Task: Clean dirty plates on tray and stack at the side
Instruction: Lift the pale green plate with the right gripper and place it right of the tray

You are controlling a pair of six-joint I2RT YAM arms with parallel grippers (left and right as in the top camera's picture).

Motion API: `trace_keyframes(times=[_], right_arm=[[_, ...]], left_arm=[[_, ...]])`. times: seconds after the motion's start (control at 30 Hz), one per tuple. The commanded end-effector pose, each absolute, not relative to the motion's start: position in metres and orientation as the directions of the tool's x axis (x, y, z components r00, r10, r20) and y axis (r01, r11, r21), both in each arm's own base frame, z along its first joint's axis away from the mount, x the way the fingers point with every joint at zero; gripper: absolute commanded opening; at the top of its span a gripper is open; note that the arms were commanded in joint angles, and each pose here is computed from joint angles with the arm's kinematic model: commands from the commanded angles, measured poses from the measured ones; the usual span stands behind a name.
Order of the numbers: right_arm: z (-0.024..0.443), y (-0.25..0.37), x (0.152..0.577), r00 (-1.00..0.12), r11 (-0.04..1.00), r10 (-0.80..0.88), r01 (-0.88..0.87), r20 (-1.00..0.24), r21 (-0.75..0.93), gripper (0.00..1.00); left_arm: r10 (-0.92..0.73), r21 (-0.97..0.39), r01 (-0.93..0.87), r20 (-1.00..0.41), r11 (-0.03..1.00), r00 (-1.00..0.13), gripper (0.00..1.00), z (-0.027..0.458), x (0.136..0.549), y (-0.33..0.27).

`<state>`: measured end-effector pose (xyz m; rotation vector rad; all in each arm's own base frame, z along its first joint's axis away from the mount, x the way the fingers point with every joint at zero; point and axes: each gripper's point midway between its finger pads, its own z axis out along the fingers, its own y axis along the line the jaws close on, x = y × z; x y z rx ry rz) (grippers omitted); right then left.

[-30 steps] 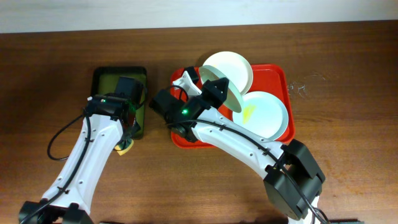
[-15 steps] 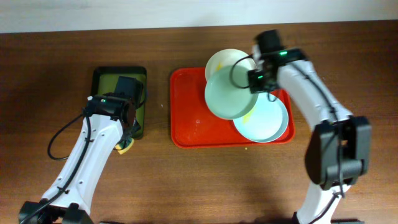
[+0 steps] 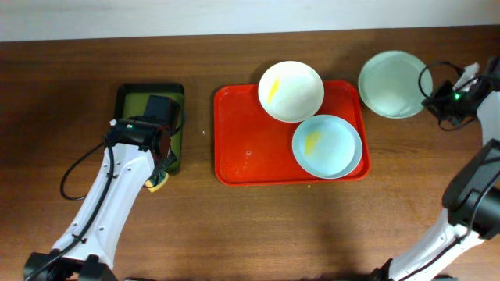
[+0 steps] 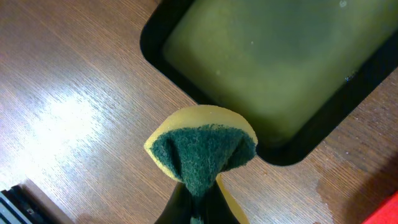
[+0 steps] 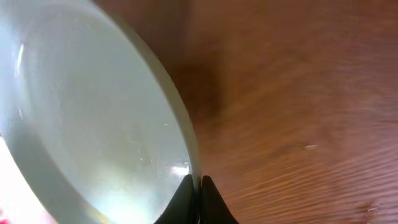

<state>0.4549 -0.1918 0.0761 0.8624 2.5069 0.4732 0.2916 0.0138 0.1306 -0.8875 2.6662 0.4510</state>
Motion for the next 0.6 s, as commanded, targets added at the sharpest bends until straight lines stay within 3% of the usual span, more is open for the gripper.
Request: trace_keyframes(times=[0.0,0.07,0.1,0.13,0.17,0.3,0.4,0.5,0.57], right_arm=[[0.044,-0.215,0.447,-0.616,0.651,0.753,0.650,-0.230,0.392,0.04],[0.040,-0.220,0.448,-0.610,0.652,0.755,0.657,-0.241,0.379,0.07],[0.040,-0.220,0.448,-0.610,0.651,0.755,0.658,-0.239,0.378,0.26],[0.040,-0.219,0.447,-0.611,0.650,0.756,0.659,-0.235,0.378,0.68],[0.044,-0.220,0.448,-0.602,0.642,0.763,0.664,-0.236,0.383,0.80],[0.114,-0.223,0.463,-0.584,0.672,0.740,0.617,-0.334,0.411,0.83],[0.178,-0.197,0.488,-0.627,0.773,0.629,0.449,-0.459,0.448,0.83],[0.193,-0.143,0.515,-0.674,0.820,0.548,0.318,-0.495,0.476,0.80],[0.182,-0.081,0.533,-0.763,0.905,0.343,0.113,-0.548,0.410,0.75]], left_arm=[[-0.517,0.208,-0.620,-0.390,0.757,-0.762,0.00,0.135,0.292,0.019],[-0.517,0.208,-0.620,-0.389,0.757,-0.762,0.00,0.134,0.292,0.019],[-0.517,0.206,-0.621,-0.392,0.757,-0.761,0.00,0.135,0.293,0.019],[-0.518,0.200,-0.622,-0.397,0.757,-0.758,0.00,0.135,0.295,0.018],[-0.518,0.195,-0.623,-0.401,0.757,-0.755,0.00,0.135,0.296,0.018],[-0.511,0.200,-0.618,-0.403,0.761,-0.759,0.00,0.135,0.296,0.018],[-0.512,0.190,-0.620,-0.409,0.761,-0.755,0.00,0.136,0.299,0.018],[-0.515,0.165,-0.624,-0.427,0.764,-0.743,0.00,0.137,0.306,0.016],[-0.515,0.163,-0.624,-0.428,0.764,-0.742,0.00,0.137,0.306,0.016]])
